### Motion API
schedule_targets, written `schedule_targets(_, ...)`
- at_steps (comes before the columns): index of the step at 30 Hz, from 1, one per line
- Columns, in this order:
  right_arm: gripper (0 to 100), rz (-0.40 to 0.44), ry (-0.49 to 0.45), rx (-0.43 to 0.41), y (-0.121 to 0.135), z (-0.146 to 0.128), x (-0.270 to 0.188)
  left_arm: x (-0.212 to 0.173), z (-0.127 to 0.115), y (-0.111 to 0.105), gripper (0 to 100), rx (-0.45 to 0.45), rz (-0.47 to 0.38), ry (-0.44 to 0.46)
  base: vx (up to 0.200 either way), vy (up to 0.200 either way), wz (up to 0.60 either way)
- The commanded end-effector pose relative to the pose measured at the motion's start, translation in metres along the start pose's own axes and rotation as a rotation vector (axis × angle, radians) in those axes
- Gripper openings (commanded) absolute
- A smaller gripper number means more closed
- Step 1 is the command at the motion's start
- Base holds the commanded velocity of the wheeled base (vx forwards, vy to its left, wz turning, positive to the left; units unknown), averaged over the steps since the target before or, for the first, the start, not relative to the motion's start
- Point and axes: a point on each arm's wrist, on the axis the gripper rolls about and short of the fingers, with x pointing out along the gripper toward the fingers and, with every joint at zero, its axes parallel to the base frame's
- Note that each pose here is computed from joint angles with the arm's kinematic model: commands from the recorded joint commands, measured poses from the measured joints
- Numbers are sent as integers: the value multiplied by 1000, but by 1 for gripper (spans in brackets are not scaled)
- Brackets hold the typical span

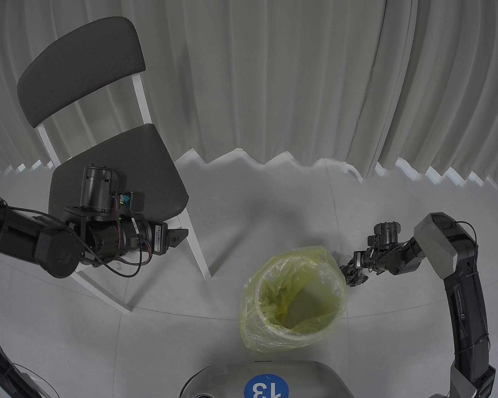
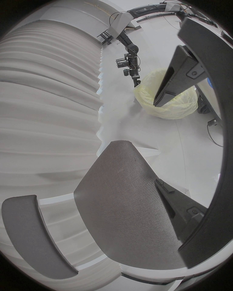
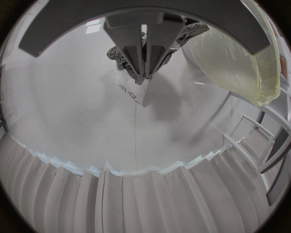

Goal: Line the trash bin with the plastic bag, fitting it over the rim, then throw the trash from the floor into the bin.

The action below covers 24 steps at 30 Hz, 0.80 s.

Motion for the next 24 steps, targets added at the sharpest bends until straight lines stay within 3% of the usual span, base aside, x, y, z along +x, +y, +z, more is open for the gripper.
schedule_targets(1,0,1,-4,-1,0,2,-1,-1,-2,0,100,0,1,5,0,0,0)
schedule_targets(17,0,1,22,0,1,-7,-5,-12,-5,0,100,0,1,-4,0,0,0)
schedule_targets(24,0,14,-36,-16,9,2,-17,-21,-2,3,100,-5,8,-49,0,0,0)
